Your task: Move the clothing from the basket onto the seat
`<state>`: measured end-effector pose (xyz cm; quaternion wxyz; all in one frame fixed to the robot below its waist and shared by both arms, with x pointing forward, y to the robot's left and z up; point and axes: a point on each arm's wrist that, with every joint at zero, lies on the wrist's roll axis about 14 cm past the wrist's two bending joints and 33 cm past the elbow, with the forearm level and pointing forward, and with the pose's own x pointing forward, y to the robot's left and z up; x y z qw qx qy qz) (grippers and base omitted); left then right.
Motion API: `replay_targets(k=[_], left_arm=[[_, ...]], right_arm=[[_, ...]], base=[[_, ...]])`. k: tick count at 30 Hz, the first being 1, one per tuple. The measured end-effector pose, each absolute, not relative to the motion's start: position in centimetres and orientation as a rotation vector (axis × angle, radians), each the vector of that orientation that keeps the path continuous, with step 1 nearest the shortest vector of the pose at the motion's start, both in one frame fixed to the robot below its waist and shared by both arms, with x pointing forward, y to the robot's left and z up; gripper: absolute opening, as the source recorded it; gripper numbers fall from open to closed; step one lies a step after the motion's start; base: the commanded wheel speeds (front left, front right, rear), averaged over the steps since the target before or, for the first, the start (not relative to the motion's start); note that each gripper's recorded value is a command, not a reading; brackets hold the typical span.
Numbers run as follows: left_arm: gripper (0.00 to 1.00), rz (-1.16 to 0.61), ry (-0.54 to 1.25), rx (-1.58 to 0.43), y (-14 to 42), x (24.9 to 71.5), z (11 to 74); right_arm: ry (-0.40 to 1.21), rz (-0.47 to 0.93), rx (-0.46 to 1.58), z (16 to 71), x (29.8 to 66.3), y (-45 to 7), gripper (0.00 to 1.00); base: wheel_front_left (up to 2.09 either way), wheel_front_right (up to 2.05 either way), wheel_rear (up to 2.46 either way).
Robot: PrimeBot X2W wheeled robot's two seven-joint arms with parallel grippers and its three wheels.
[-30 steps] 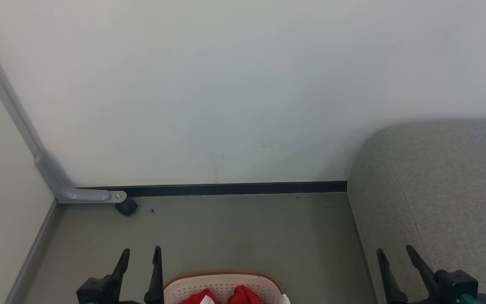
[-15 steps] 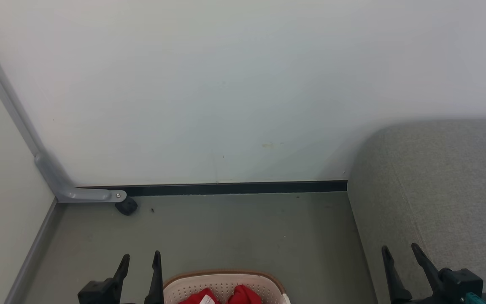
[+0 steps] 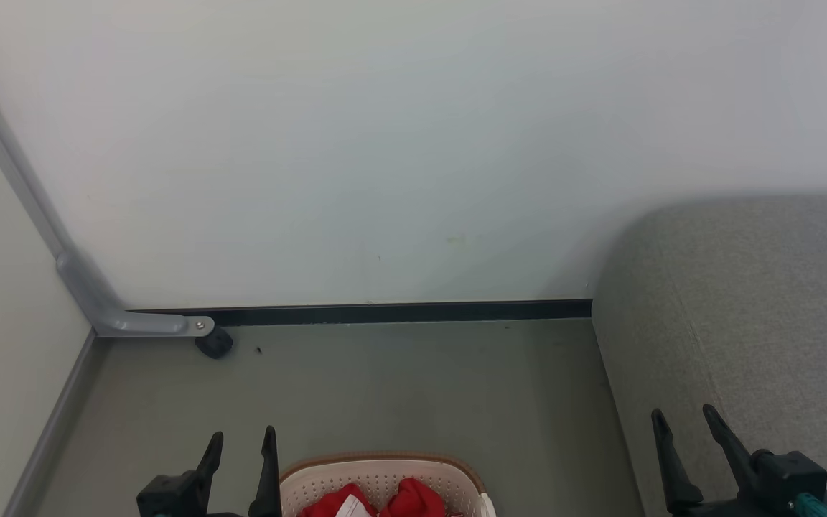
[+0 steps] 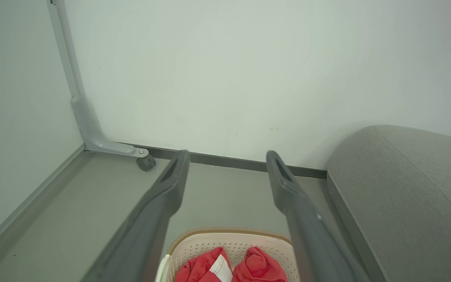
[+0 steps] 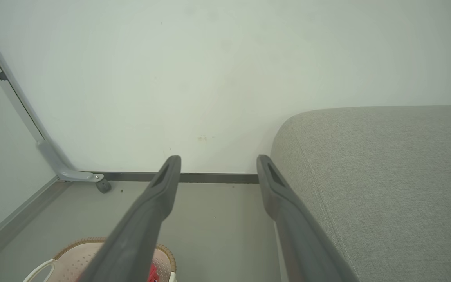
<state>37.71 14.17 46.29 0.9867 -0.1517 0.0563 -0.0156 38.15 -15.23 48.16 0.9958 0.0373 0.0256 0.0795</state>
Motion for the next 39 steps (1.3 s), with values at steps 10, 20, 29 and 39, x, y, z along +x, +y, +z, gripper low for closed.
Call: replay_targets(k=[10,20,29,39], left_arm=[[1.00,-0.058,0.238,-0.302,12.2,37.6,42.5],[1.00,-0.119,0.356,-0.282,9.6,39.3,39.1],[1.00,-0.168,0.529,-0.252,7.5,40.1,33.9],[1.00,-0.245,0.725,-0.235,4.5,40.6,27.9]], right_arm=[[0.014,0.161,0.071,49.2,39.7,-15.3,1.00],[-0.023,0.148,0.061,50.0,42.6,-16.2,1.00],[-0.043,0.139,0.058,49.9,45.3,-16.8,1.00],[-0.067,0.140,0.069,49.3,48.7,-16.8,1.00]], base=[[0.00,0.00,0.00],[0.00,0.00,0.00],[0.00,0.00,0.00],[0.00,0.00,0.00]])
